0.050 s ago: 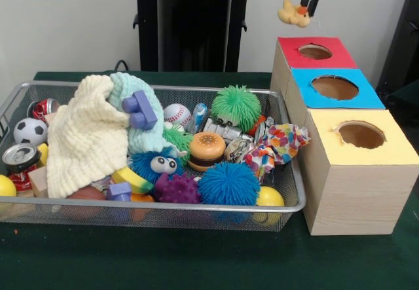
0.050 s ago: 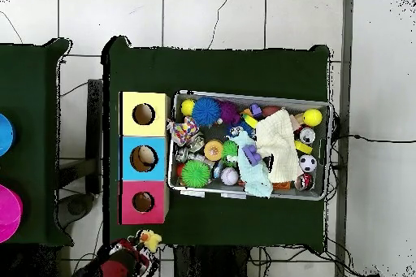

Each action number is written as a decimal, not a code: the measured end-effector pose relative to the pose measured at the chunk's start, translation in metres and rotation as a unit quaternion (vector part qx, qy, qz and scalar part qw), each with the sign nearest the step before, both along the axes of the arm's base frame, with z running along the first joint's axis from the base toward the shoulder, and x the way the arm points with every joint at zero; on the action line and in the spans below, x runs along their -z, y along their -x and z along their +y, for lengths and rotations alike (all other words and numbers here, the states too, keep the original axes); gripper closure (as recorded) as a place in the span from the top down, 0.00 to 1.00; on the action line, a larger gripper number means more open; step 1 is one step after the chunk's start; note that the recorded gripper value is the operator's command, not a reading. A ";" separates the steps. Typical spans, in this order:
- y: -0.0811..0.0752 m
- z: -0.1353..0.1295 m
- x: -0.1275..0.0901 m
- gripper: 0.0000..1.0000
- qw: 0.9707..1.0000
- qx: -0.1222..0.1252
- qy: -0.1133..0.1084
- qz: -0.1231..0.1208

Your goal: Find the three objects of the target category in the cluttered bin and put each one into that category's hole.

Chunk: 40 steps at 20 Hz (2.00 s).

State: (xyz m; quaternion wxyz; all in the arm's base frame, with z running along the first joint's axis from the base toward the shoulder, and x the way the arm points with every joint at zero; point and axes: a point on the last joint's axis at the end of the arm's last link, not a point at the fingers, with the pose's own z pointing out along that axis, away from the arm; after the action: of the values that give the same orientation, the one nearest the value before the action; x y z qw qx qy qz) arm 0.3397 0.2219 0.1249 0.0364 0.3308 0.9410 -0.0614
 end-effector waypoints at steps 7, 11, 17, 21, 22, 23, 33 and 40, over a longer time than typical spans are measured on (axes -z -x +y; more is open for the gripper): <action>-0.042 -0.023 0.003 0.00 0.999 0.022 -0.007 -0.039; -0.054 -0.030 0.007 0.00 0.999 0.009 -0.014 -0.042; -0.067 -0.020 0.005 0.00 0.998 -0.019 -0.018 -0.056; -0.078 -0.009 0.002 0.00 0.997 -0.035 -0.021 -0.070; -0.079 -0.007 0.002 0.00 0.997 -0.037 -0.021 -0.071; -0.081 -0.004 0.002 0.00 0.996 -0.040 -0.021 -0.073; -0.084 0.018 0.009 1.00 0.995 -0.065 -0.021 -0.074; -0.078 0.021 0.011 1.00 0.995 -0.069 -0.021 -0.062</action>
State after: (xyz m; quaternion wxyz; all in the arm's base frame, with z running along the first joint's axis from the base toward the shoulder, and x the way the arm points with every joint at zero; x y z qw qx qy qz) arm 0.4177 0.2425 0.1134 0.0922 0.2695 0.9584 -0.0182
